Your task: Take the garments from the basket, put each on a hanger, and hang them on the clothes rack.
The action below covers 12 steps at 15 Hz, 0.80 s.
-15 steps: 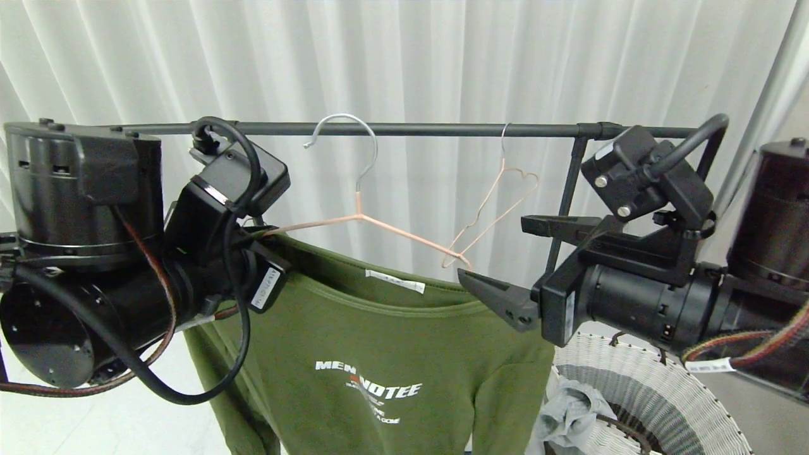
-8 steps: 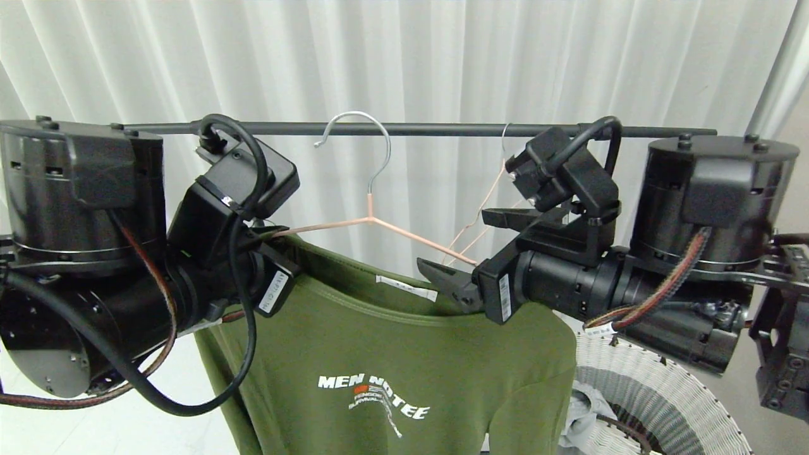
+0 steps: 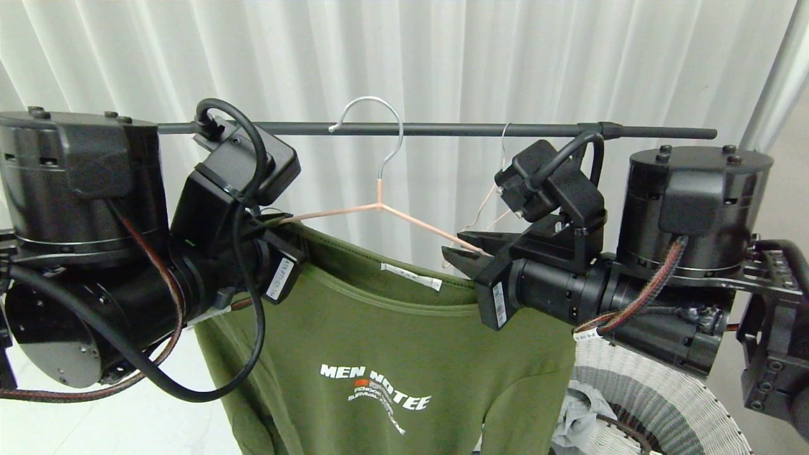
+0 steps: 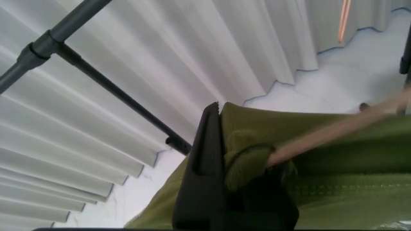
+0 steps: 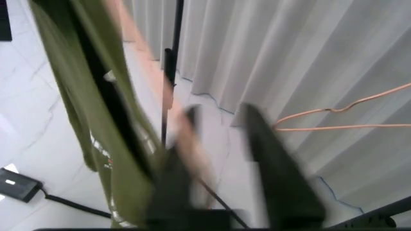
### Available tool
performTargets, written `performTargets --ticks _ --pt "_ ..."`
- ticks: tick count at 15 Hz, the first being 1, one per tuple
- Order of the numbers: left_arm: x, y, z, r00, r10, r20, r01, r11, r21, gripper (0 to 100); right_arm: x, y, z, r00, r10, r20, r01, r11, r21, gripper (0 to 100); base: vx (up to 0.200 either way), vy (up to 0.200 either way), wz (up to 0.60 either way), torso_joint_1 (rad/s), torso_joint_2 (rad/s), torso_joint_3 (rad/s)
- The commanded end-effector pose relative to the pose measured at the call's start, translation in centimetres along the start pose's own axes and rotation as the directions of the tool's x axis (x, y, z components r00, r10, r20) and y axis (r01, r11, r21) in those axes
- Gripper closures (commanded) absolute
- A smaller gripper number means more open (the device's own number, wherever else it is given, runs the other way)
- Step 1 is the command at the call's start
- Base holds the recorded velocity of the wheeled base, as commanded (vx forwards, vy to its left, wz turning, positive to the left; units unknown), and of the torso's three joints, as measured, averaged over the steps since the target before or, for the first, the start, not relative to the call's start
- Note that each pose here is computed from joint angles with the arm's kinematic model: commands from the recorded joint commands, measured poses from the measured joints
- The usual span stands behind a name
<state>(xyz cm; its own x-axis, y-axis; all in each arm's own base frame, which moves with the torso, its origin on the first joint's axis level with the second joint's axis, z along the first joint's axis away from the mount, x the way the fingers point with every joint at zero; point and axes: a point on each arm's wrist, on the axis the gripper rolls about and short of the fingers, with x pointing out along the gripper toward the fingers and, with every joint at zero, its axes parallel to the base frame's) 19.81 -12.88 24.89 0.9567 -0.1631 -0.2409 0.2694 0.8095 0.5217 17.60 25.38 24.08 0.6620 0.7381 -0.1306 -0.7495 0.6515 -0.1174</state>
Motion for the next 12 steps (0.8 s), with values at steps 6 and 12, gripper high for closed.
performTargets --ticks 6,12 --pt "0.11 -0.1 0.03 1.0 -0.005 0.003 0.005 1.0 -0.001 100 -0.02 -0.03 0.32 1.0 -0.002 0.014 0.002 1.0 0.002 100 0.0 0.0 0.0 0.0 0.0 0.0" --pt "0.37 -0.11 0.3 0.999 0.012 0.04 -0.011 1.0 -0.02 0 -0.64 -0.13 0.9 0.999 -0.002 0.035 0.003 1.0 -0.014 100 0.0 0.0 0.0 0.0 0.0 0.0"
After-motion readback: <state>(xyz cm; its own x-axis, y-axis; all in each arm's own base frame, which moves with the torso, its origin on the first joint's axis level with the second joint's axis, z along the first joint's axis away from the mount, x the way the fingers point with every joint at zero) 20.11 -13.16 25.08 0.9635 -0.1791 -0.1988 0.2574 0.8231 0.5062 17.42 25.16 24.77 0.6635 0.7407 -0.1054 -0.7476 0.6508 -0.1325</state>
